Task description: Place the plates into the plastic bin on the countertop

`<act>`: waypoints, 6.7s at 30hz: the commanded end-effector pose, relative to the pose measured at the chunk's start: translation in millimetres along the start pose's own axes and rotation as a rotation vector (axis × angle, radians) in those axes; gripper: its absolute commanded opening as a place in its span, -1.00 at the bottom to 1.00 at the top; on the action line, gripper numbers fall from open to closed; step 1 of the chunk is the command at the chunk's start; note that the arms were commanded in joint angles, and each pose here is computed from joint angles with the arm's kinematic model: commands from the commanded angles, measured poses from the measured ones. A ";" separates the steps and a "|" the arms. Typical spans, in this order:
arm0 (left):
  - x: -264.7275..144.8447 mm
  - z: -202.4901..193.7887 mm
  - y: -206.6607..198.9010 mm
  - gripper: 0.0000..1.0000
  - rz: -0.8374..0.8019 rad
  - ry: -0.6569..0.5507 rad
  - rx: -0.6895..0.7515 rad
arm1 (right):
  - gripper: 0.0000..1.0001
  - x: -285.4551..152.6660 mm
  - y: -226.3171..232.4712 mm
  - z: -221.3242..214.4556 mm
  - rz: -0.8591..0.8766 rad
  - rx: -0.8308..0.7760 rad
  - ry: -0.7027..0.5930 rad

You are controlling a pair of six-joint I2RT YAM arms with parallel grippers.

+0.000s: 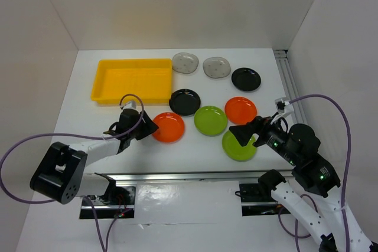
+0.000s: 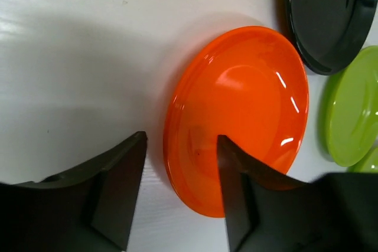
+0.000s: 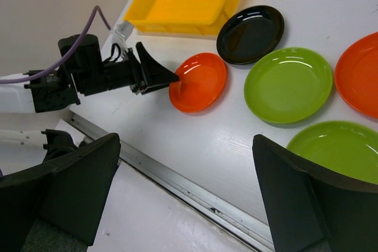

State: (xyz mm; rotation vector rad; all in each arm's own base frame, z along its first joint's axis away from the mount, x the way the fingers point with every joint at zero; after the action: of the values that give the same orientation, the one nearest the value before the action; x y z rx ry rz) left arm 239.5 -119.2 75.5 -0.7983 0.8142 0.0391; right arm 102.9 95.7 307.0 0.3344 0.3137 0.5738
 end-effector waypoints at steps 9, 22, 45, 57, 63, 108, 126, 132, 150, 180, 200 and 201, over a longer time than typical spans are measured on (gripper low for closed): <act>9.4 -6.7 16.7 -0.45 0.079 0.026 0.021 | 1.00 -10.1 5.3 12.8 0.022 -0.009 -0.077; -74.8 31.2 -51.9 -1.00 -0.056 -0.058 0.057 | 1.00 -13.7 4.7 15.2 0.008 -0.009 -0.093; 40.6 261.7 -73.3 -1.00 0.165 -0.325 -0.112 | 1.00 16.9 4.9 0.2 0.082 -0.003 -0.034; 78.7 261.5 -29.7 0.46 0.231 -0.246 -0.193 | 1.00 8.3 5.6 -8.1 0.103 0.016 -0.031; 24.8 260.4 -74.8 0.96 0.081 -0.382 -0.149 | 1.00 2.4 9.2 1.8 0.097 0.015 -0.044; 82.5 -116.2 -116.2 0.13 -0.223 0.077 -0.010 | 1.00 -9.2 9.7 8.9 0.105 -0.065 -0.091; 101.0 -110.7 -110.2 -1.00 -0.106 0.015 -0.049 | 1.00 -8.7 10.8 3.5 0.135 -0.059 -0.089; 55.3 -88.5 -139.4 -1.00 -0.231 0.030 -0.060 | 1.00 -10.5 9.4 1.8 0.119 -0.056 -0.074; 7.2 197.4 -123.2 -1.00 0.037 -0.330 -0.332 | 1.00 14.5 0.2 -14.9 0.120 -0.052 -0.049; -19.3 266.7 -101.7 0.78 -0.033 -0.337 -0.224 | 1.00 35.1 -6.5 -21.2 0.102 -0.072 -0.010; 39.3 -170.7 -186.4 1.00 -0.421 0.367 0.360 | 1.00 -37.9 -31.8 59.8 -0.471 0.046 -0.263; 43.3 -179.8 -186.3 1.00 -0.420 0.390 0.371 | 1.00 -37.9 -31.8 59.9 -0.471 0.046 -0.263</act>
State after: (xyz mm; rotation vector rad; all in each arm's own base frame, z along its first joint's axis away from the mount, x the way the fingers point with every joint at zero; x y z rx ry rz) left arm 212.5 -353.0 89.5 -0.5843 0.9935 -0.5583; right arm 116.2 43.3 357.3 0.3677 0.1205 0.1028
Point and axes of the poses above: each gripper's point midway between its finger pads, its own x axis out along the fingers, its own y axis along the line the jaws close on, z = x × y, the point moved 7 cm from there along -x, back along the fingers, and after that the axes turned 9 degrees about -x, right-handed, at the moved point
